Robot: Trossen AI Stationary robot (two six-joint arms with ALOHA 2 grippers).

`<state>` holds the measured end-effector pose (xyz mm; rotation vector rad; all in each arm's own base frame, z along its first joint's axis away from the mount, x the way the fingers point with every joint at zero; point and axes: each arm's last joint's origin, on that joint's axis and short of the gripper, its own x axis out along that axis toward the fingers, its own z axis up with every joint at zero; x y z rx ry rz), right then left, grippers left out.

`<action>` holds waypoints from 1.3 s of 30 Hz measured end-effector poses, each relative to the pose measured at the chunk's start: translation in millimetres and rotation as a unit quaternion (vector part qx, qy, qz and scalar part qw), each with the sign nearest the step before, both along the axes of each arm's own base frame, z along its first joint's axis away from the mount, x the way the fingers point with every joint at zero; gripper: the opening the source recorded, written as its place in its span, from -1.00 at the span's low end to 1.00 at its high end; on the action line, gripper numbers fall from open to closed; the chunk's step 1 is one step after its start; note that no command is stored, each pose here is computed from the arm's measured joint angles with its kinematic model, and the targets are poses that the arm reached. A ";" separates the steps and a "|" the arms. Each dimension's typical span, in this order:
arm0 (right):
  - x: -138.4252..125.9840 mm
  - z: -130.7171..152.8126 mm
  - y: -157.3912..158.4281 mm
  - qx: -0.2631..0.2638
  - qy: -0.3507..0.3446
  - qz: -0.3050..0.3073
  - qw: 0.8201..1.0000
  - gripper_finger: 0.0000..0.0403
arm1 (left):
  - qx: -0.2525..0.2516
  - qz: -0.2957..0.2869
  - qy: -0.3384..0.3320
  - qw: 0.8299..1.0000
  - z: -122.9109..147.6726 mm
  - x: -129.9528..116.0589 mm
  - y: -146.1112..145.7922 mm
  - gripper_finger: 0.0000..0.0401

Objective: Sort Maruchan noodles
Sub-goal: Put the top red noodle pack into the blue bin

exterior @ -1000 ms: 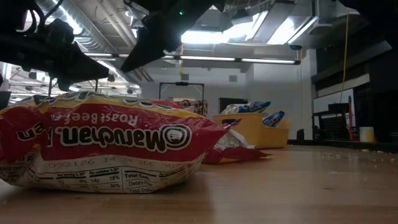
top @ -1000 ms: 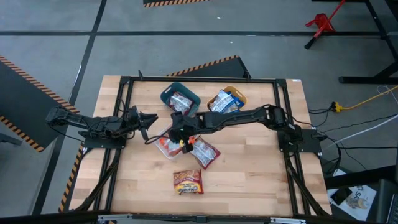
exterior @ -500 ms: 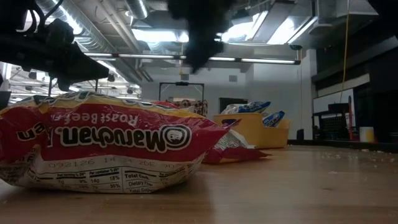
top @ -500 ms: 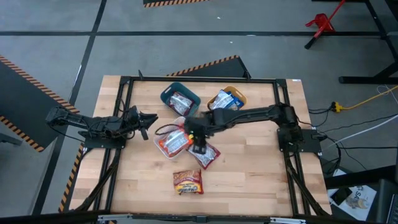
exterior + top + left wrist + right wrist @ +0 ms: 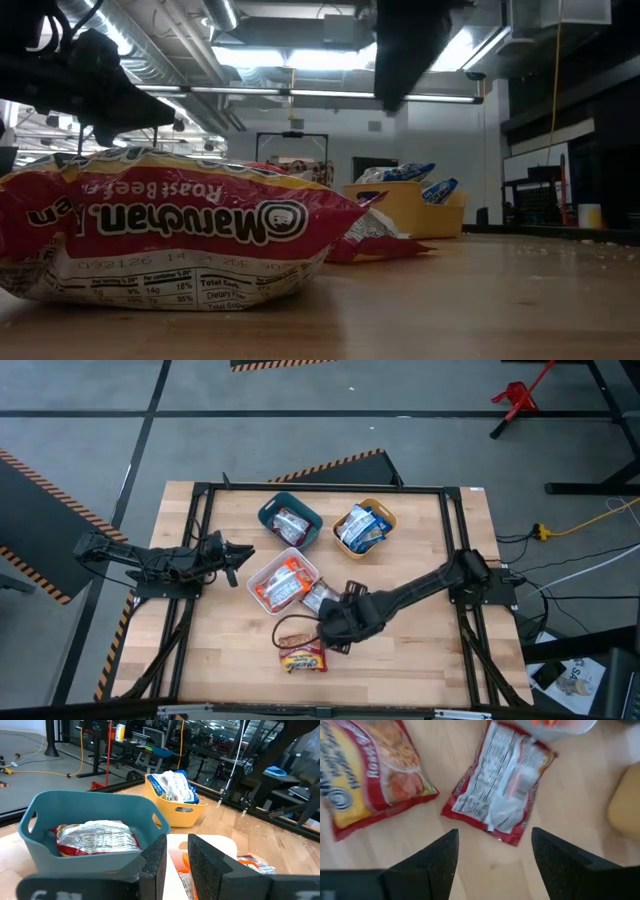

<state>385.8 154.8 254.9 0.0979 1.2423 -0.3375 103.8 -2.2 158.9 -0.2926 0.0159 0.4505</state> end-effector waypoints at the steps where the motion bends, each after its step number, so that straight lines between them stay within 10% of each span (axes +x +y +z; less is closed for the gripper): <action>1: 0.1 -7.6 0.2 0.003 0.001 -0.006 1.000 0.16 | 0.000 0.000 0.000 1.000 0.0 0.0 0.0 -0.63; 18: 3.2 -111.6 -54.5 0.098 0.000 -0.073 0.993 0.44 | 0.000 0.005 0.000 1.000 0.0 -0.1 0.3 -0.63; 31: 4.9 -113.0 -56.5 0.145 0.001 -0.068 0.987 -0.88 | 0.000 0.005 0.000 1.000 0.0 -0.1 0.3 -0.63; 39: 9.2 -95.6 -52.0 0.194 0.001 -0.050 0.980 -0.97 | -0.001 0.005 -0.001 1.000 0.0 -0.1 0.3 -0.63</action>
